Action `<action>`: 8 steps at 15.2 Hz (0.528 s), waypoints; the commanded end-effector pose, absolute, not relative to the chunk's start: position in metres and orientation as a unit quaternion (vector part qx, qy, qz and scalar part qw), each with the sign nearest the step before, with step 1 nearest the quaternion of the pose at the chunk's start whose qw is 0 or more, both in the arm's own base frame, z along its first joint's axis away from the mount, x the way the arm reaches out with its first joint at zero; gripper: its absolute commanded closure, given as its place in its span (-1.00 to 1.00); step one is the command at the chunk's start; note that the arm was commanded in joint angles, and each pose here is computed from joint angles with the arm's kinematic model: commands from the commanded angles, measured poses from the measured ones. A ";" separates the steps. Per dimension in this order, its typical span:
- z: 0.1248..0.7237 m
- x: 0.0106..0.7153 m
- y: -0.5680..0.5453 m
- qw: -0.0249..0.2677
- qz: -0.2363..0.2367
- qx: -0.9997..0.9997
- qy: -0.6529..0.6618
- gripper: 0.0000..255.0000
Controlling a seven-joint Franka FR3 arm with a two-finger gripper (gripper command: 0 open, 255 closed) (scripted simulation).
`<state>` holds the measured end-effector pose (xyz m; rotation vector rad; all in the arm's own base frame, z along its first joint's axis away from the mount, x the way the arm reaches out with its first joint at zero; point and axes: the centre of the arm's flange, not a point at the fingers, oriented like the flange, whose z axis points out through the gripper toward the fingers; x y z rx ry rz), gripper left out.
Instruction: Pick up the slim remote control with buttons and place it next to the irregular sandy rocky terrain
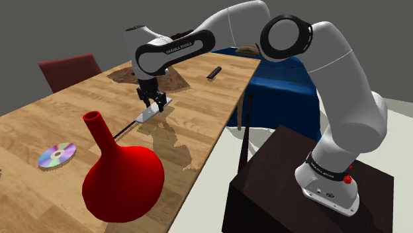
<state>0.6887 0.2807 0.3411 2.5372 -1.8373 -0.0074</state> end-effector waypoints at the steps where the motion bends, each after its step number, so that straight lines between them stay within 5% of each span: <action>1: 0.341 0.689 0.281 0.004 -0.002 0.810 -0.587 1.00; 2: 0.341 0.689 0.281 0.004 -0.002 0.810 -0.587 1.00; 3: 0.341 0.689 0.281 0.004 -0.002 0.810 -0.587 -1.00; 8: 0.341 0.689 0.281 0.004 -0.002 0.810 -0.587 -1.00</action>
